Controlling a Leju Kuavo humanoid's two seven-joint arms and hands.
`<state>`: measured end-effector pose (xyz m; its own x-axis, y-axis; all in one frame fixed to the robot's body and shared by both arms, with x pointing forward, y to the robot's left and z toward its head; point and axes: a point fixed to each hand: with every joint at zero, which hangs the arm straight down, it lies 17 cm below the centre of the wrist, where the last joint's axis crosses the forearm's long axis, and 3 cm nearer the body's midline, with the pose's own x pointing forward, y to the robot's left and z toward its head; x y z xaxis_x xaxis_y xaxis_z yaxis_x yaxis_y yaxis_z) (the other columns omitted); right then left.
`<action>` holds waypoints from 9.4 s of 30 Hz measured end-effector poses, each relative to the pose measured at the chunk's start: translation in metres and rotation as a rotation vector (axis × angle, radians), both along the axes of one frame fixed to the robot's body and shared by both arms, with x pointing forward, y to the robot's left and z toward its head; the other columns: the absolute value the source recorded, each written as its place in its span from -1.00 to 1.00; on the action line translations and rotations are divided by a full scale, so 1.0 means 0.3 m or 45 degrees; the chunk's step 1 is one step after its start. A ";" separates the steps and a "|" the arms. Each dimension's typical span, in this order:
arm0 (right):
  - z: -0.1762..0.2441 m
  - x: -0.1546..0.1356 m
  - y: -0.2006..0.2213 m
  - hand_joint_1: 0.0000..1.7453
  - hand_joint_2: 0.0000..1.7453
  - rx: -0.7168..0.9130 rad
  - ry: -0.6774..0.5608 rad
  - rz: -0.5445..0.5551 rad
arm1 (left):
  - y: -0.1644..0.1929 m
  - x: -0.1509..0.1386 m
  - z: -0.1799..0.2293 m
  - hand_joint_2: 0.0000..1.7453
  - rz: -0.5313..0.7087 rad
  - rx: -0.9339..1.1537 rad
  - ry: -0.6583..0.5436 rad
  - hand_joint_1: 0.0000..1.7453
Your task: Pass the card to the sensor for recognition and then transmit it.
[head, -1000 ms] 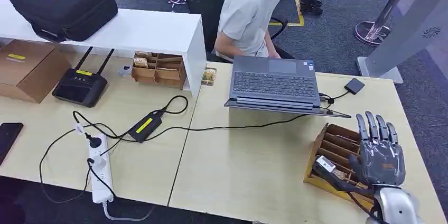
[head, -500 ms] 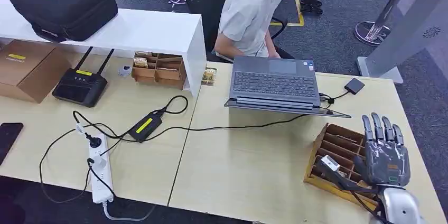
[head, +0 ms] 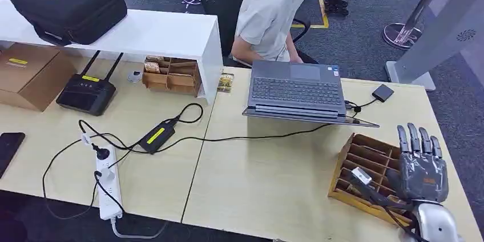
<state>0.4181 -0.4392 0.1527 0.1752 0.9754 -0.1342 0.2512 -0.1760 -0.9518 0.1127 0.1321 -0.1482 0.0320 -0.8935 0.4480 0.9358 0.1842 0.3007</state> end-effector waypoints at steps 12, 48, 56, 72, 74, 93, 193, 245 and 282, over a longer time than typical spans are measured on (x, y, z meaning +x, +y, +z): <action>-0.002 -0.001 -0.004 -1.00 1.00 0.000 -0.001 -0.003 | 0.000 0.001 0.000 1.00 -0.004 -0.001 -0.002 -1.00; 0.045 -0.020 -0.074 -1.00 1.00 -0.141 -0.096 -0.146 | -0.003 0.006 0.003 1.00 -0.044 0.000 -0.010 -1.00; 0.041 -0.022 -0.090 -1.00 1.00 -0.136 -0.089 -0.156 | -0.003 0.007 0.004 1.00 -0.056 0.000 -0.006 -1.00; -0.032 -0.015 -0.103 1.00 1.00 -0.033 0.012 -0.137 | -0.005 0.006 0.004 1.00 -0.067 -0.002 -0.004 -1.00; -0.044 -0.018 -0.105 1.00 1.00 -0.004 0.022 -0.130 | -0.008 0.007 0.004 1.00 -0.070 -0.007 -0.005 -1.00; -0.058 -0.076 -0.201 1.00 1.00 0.092 0.034 -0.159 | -0.001 0.017 0.002 1.00 -0.110 0.010 -0.015 -1.00; 0.334 0.094 -0.052 -1.00 1.00 0.039 -0.590 -0.067 | 0.115 0.115 0.034 1.00 -0.276 0.056 -0.220 -1.00; -0.162 -0.884 -1.358 -1.00 1.00 -0.607 0.549 -1.434 | 0.131 0.118 0.022 1.00 -0.390 0.121 -0.182 -1.00; 0.149 -0.865 -1.437 -1.00 1.00 -0.201 -0.128 -1.487 | 0.079 0.120 0.022 1.00 -0.441 0.060 -0.158 -1.00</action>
